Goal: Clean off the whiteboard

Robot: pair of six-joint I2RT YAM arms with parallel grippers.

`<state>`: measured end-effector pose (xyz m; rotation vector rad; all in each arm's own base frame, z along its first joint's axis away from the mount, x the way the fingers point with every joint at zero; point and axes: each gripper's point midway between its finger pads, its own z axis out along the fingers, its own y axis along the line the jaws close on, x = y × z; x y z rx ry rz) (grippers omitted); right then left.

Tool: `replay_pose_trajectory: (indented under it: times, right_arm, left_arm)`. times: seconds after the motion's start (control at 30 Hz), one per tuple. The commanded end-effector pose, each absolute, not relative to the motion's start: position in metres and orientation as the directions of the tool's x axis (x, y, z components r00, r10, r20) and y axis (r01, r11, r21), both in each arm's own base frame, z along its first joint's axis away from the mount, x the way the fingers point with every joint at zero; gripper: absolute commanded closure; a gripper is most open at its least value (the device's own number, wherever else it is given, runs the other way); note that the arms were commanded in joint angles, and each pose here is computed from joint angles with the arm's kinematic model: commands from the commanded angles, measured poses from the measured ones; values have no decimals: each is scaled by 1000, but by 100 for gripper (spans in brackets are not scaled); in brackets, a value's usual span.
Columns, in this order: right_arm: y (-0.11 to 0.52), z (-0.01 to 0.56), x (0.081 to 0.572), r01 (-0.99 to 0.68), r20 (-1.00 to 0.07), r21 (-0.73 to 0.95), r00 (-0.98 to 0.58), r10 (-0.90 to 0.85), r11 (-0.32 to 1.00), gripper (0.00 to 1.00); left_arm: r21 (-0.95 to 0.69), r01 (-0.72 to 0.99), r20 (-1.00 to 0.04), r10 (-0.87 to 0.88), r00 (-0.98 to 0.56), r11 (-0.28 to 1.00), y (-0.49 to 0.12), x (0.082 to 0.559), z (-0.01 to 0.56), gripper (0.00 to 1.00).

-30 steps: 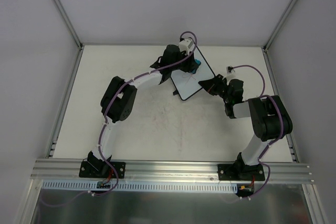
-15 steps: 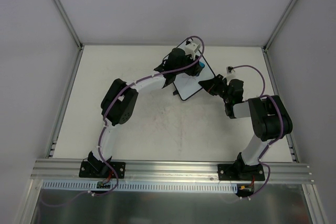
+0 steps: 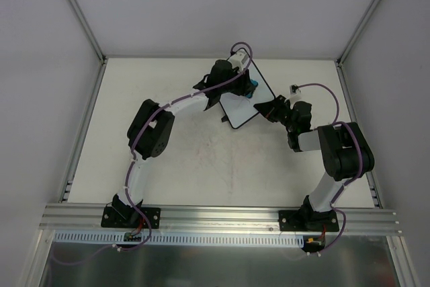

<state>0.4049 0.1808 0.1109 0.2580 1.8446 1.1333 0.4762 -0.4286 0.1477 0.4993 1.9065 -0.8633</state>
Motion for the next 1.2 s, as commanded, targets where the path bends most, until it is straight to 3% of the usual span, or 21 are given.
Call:
replay_pose_trajectory:
  times: [0.0, 0.27, 0.53, 0.83, 1.17]
  right_arm:
    - [187, 136, 415, -358, -638, 768, -502, 584, 531, 100]
    - [186, 136, 415, -355, -633, 772, -502, 589, 527, 100]
    - [187, 136, 414, -359, -631, 774, -503, 590, 522, 100]
    - [187, 137, 415, -357, -625, 780, -504, 596, 515, 100]
    - [186, 137, 415, -357, -623, 781, -506, 597, 512, 100]
  left_arm:
    - [-449, 551, -789, -22, -614, 704, -408, 475, 99, 100]
    - [-512, 447, -731, -99, -675, 733, -383, 495, 87, 100]
    - [-641, 275, -588, -229, -776, 716, -353, 514, 61, 100]
    - [-680, 100, -486, -345, -803, 726, -323, 518, 36, 100]
    - [-676, 63, -474, -368, -800, 734, -315, 517, 31, 100]
